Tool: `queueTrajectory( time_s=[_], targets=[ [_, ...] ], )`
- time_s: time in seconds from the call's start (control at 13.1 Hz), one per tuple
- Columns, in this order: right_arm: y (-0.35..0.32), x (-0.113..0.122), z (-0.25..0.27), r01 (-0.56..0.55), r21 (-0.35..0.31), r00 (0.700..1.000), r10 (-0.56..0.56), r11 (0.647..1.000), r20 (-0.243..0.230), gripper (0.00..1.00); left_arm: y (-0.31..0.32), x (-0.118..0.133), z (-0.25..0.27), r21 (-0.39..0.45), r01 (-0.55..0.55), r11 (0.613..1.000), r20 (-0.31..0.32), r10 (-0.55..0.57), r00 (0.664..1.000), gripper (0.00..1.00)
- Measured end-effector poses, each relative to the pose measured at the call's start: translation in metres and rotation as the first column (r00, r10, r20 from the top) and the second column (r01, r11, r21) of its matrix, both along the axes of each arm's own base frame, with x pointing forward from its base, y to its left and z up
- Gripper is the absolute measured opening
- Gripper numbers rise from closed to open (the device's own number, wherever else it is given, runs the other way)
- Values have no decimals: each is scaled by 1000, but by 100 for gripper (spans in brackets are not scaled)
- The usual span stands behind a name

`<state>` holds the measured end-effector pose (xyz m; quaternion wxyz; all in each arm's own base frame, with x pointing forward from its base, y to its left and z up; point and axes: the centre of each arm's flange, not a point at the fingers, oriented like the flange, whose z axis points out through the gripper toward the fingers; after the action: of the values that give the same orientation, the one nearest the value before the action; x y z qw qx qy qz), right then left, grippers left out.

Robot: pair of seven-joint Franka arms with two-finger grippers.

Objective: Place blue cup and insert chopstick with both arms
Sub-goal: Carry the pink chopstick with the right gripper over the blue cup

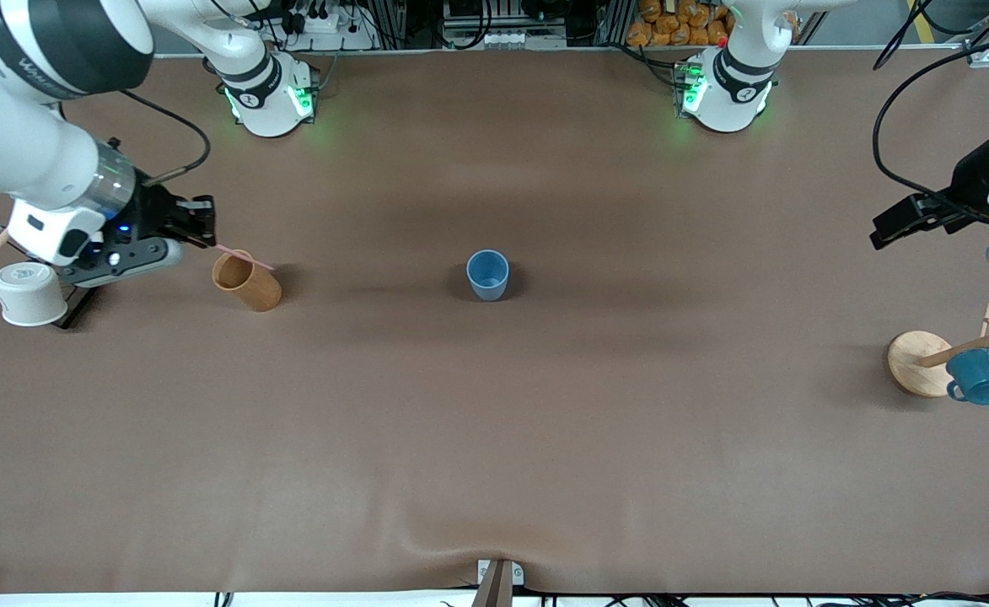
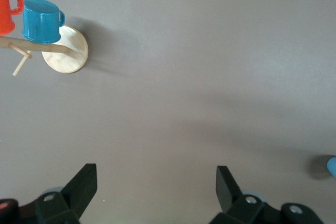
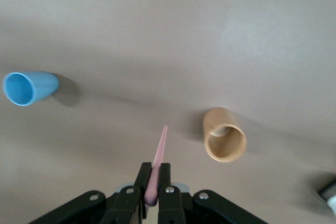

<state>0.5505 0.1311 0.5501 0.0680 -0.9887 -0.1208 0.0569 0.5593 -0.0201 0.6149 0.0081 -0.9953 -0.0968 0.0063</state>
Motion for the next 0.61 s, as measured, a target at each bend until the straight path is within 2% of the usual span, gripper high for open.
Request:
queueTrajectory(
  time_s=[0.38,0.61],
  targets=[
    [104,-5,-17,-4,42,998,1,999,67,10,7,-2,0,0,23,1000,-15,-23,1000,100],
    [181,-22,-39,39,52,996,-43,998,81,10,6,-3,0,0,27,1000,-16,-27,1000,100]
  ],
)
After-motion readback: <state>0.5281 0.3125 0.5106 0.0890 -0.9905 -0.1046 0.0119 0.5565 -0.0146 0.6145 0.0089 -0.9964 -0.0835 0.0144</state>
